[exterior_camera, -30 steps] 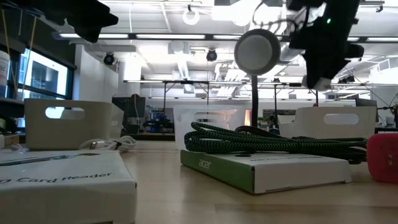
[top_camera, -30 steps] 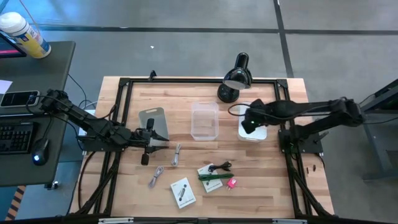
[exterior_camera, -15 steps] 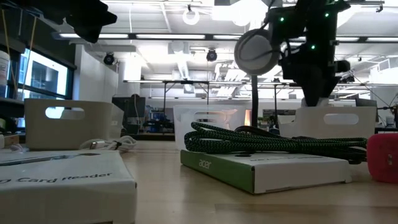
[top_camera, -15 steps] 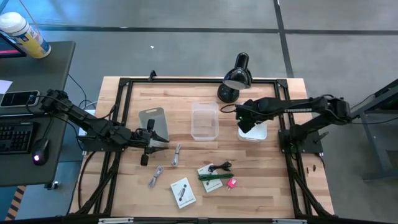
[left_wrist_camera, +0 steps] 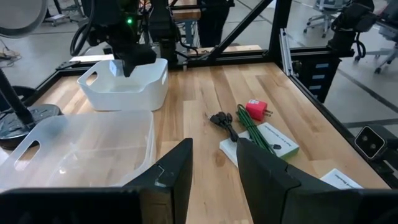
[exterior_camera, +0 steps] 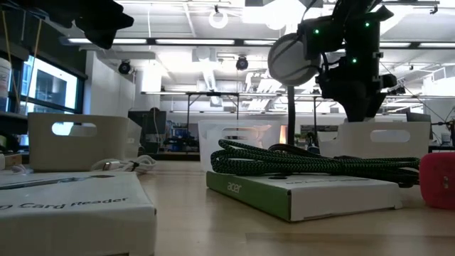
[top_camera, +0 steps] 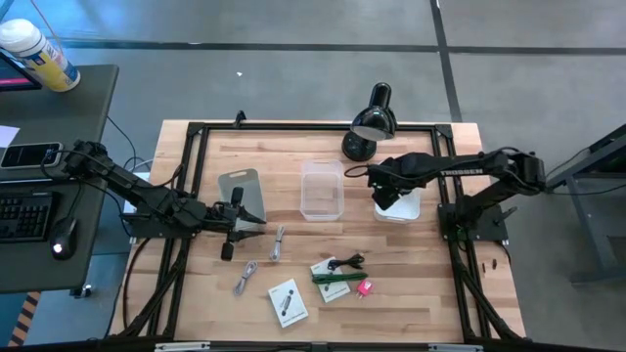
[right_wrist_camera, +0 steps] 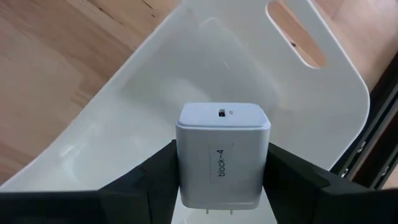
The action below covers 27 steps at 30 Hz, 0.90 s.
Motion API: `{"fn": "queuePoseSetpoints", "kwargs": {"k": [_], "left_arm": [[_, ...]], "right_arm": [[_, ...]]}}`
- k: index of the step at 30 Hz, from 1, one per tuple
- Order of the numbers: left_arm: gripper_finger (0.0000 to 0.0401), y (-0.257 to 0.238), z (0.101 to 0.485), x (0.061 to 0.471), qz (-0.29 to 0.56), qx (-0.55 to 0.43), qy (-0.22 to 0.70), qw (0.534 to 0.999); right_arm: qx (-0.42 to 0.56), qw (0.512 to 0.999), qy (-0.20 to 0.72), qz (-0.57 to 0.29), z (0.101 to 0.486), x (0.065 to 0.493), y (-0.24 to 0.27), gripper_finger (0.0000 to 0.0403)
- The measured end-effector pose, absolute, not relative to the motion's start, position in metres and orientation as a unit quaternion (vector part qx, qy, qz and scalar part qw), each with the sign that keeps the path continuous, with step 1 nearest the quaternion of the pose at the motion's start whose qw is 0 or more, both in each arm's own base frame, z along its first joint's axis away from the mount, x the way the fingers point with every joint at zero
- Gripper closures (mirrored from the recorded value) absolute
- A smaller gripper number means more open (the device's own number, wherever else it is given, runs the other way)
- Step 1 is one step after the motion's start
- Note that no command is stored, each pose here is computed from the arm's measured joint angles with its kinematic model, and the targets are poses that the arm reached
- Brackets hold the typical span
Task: Pick and place items into bin
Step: Put the white charger adapter into the white bin, then put the pink charger adapter into the white bin
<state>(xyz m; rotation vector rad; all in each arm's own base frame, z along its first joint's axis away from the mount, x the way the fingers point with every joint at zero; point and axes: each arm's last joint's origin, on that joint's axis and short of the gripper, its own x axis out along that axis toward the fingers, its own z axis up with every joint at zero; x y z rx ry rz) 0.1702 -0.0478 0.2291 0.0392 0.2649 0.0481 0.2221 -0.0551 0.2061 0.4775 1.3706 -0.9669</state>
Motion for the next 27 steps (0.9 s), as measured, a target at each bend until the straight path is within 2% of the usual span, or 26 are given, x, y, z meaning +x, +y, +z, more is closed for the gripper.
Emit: {"fn": "queuePoseSetpoints", "kwargs": {"k": [7, 13, 20, 27], "left_arm": [[0.0288, -0.048, 0.229, 0.17, 0.024, 0.02, 0.132, 0.991], [0.0288, -0.048, 0.229, 0.17, 0.024, 0.021, 0.133, 0.991], [0.0288, -0.048, 0.229, 0.17, 0.024, 0.021, 0.133, 0.991], [0.0288, -0.048, 0.229, 0.17, 0.024, 0.021, 0.133, 0.991]], "right_arm": [[0.207, 0.642, 0.606, -0.421, 0.206, 0.221, -0.055, 0.0169], [0.206, 0.645, 0.605, -0.42, 0.207, 0.221, -0.054, 0.0165], [0.211, 0.69, 0.563, -0.402, 0.226, 0.216, -0.041, 0.0164], [0.215, 0.755, 0.521, -0.336, 0.245, 0.213, -0.013, 0.0164]]}}
